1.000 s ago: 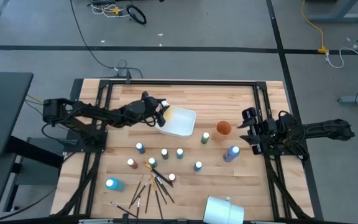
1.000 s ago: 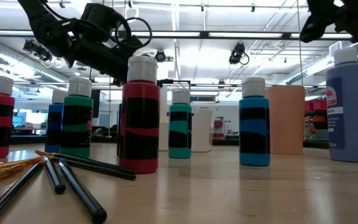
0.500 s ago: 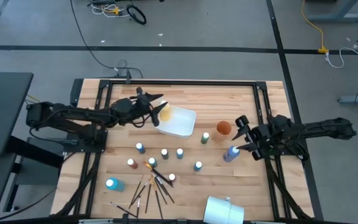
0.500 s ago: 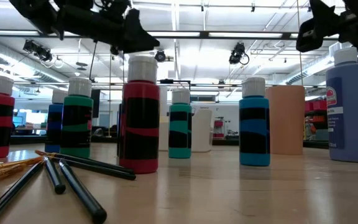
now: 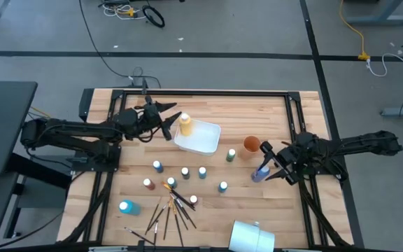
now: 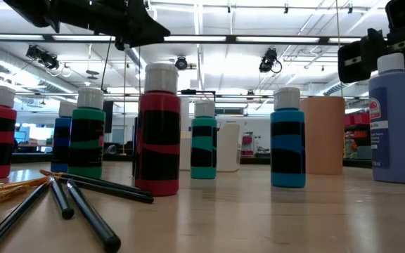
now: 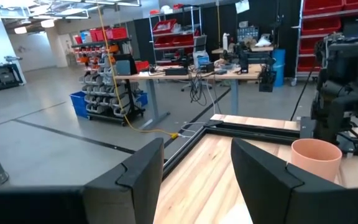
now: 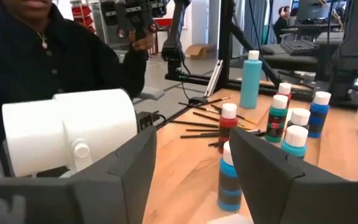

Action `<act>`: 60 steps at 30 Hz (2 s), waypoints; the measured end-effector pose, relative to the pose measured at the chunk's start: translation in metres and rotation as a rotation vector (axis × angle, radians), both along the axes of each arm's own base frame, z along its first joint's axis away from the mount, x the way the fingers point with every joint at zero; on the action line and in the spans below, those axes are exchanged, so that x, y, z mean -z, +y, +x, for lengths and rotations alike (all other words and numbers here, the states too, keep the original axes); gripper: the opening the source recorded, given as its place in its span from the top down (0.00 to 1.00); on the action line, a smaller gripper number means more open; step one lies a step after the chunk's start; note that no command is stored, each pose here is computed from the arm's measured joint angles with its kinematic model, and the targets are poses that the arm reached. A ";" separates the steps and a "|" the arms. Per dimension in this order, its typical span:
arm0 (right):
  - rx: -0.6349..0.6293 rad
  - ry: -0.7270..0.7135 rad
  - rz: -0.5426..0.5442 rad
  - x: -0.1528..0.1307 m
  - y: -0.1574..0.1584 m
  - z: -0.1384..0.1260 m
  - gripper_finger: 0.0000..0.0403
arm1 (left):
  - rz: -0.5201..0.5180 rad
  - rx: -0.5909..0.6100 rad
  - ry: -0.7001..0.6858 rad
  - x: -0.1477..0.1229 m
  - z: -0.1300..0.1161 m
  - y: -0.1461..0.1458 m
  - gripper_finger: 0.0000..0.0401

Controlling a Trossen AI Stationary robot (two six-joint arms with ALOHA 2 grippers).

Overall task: Pick & Place Paint Supplies
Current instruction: Put the large blue paint bottle into the white bin

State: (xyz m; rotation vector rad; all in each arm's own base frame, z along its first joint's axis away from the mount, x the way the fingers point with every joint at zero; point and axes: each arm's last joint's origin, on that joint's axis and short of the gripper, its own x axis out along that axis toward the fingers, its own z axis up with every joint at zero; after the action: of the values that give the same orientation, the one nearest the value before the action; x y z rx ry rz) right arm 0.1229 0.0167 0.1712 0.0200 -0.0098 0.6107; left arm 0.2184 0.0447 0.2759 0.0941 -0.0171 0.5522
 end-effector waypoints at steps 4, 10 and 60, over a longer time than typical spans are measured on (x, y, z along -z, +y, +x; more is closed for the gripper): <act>0.018 -0.008 -0.013 0.000 0.000 0.000 0.51 | -0.001 0.000 0.008 0.001 0.001 0.000 0.50; 0.105 -0.027 -0.018 -0.001 -0.003 0.002 0.52 | 0.013 -0.001 0.015 0.001 0.001 0.000 0.50; 0.532 -0.655 -0.029 -0.061 -0.013 -0.005 0.74 | 0.065 0.105 -0.037 -0.032 -0.056 -0.012 0.50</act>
State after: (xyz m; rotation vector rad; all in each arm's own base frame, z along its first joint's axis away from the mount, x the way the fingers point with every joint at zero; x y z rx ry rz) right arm 0.1176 0.0036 0.2323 -0.2059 -0.6229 0.0637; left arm 0.1619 0.0331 0.3075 0.1456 -0.0754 0.4489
